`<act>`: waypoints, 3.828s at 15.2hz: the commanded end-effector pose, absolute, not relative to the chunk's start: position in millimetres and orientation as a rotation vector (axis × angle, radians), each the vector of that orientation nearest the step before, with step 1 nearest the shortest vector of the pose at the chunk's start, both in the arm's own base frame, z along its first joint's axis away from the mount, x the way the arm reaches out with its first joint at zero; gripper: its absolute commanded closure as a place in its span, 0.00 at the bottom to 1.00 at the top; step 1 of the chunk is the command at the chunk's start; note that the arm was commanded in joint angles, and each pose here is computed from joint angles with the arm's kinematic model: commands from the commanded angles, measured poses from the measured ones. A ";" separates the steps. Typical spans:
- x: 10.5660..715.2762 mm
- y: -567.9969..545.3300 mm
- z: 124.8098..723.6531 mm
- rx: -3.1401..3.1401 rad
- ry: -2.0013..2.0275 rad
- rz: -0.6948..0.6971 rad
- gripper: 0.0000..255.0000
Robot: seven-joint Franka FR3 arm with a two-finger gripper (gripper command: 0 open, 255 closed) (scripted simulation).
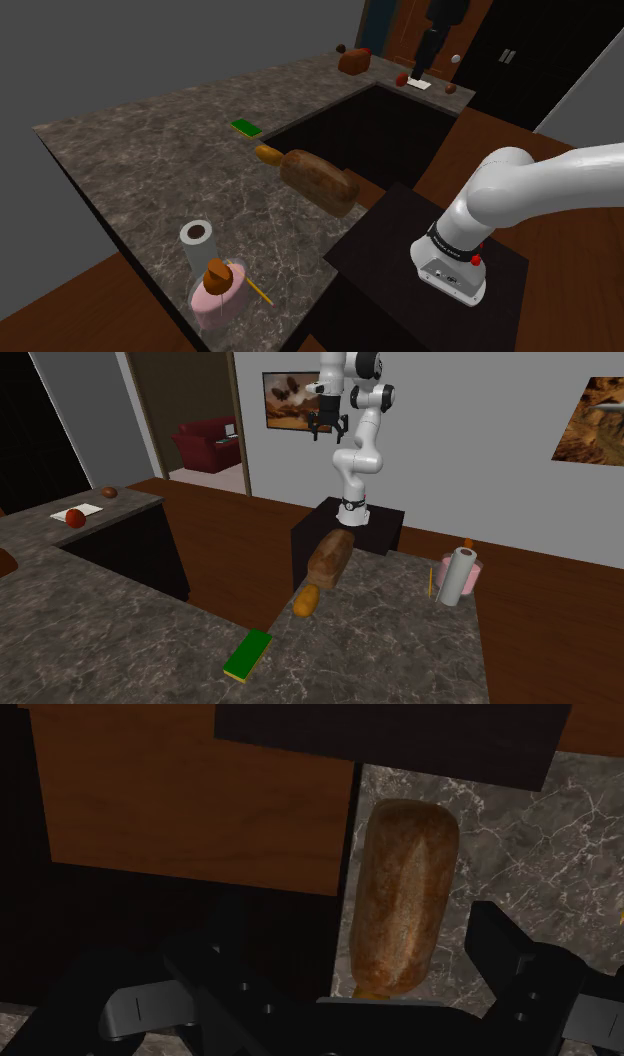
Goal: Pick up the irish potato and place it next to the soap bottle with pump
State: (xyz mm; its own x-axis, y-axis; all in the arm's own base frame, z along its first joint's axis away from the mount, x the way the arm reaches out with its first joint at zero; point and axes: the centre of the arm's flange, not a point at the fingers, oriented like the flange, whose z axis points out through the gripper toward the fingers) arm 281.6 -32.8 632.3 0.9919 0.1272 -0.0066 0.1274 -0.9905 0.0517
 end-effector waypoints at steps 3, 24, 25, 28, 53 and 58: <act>298.2 -17.7 615.1 3.059 0.196 -0.006 0.00; 473.5 113.3 414.3 2.800 0.182 -0.020 0.00; 481.9 118.2 404.0 2.788 0.181 -0.021 0.00; 507.0 132.1 372.7 2.751 0.179 -0.022 0.00; 638.8 164.0 169.7 2.559 0.169 -0.031 0.00; 638.8 164.0 169.8 2.559 0.169 -0.031 0.00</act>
State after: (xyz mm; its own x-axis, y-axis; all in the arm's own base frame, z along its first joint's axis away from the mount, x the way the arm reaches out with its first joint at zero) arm 638.8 163.9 169.8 0.9918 0.1142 -0.0580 0.1274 -0.8300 0.5431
